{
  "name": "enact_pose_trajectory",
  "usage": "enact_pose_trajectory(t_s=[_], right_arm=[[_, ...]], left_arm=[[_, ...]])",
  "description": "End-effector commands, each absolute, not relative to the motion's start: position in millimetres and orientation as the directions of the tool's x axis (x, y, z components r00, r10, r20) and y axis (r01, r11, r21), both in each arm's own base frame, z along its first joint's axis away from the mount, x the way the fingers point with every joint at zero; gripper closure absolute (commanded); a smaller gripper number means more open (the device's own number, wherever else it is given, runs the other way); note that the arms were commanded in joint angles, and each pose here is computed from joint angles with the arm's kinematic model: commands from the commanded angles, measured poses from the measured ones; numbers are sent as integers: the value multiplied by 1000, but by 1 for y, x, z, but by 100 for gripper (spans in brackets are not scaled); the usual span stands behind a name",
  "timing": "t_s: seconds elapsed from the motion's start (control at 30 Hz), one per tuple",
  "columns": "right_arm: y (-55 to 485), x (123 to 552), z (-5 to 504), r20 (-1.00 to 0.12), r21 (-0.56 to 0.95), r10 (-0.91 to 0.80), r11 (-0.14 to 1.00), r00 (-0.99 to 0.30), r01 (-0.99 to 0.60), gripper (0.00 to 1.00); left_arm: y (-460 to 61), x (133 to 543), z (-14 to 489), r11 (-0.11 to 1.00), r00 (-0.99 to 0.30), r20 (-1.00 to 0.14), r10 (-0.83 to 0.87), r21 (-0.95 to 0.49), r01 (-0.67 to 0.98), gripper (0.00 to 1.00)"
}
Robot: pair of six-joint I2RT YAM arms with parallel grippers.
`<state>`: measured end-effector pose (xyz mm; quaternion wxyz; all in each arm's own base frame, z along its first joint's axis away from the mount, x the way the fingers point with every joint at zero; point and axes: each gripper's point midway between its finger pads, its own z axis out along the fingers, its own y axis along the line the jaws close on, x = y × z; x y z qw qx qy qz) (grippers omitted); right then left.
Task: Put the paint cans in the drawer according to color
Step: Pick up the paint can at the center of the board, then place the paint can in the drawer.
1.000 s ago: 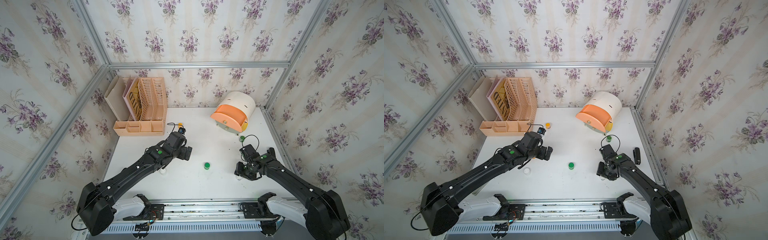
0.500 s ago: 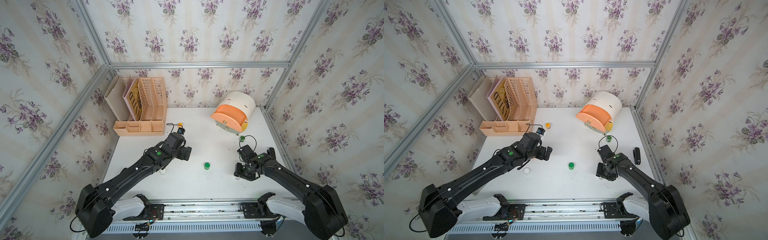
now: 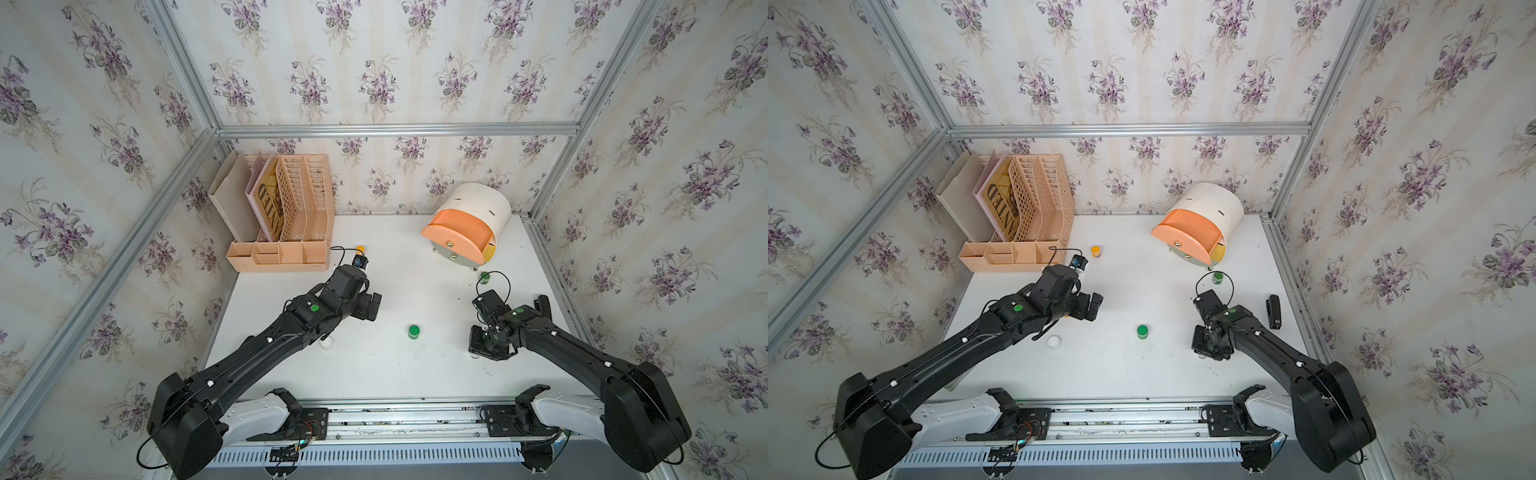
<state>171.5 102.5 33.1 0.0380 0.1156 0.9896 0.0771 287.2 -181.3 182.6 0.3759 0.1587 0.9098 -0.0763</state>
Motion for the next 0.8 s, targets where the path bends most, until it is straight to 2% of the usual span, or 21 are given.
enact_pose_trajectory(t_s=[0.0, 0.13, 0.3, 0.6, 0.77], right_arm=[[101, 179, 41, -83, 147, 233, 964, -969, 220, 72], [100, 189, 65, -113, 129, 212, 972, -971, 197, 77], [99, 208, 116, -194, 113, 186, 980, -963, 167, 78], [102, 263, 224, -380, 71, 120, 992, -917, 101, 79], [105, 298, 262, -450, 64, 102, 995, -887, 82, 79]], left_arm=[[-178, 288, 186, 940, -658, -715, 237, -3, 341, 1], [-176, 288, 191, 941, -653, -719, 238, 2, 340, 1], [-174, 288, 197, 941, -644, -728, 237, 6, 339, 1], [-171, 286, 206, 941, -635, -735, 237, 11, 338, 1], [-169, 284, 208, 942, -636, -735, 237, 13, 336, 1]])
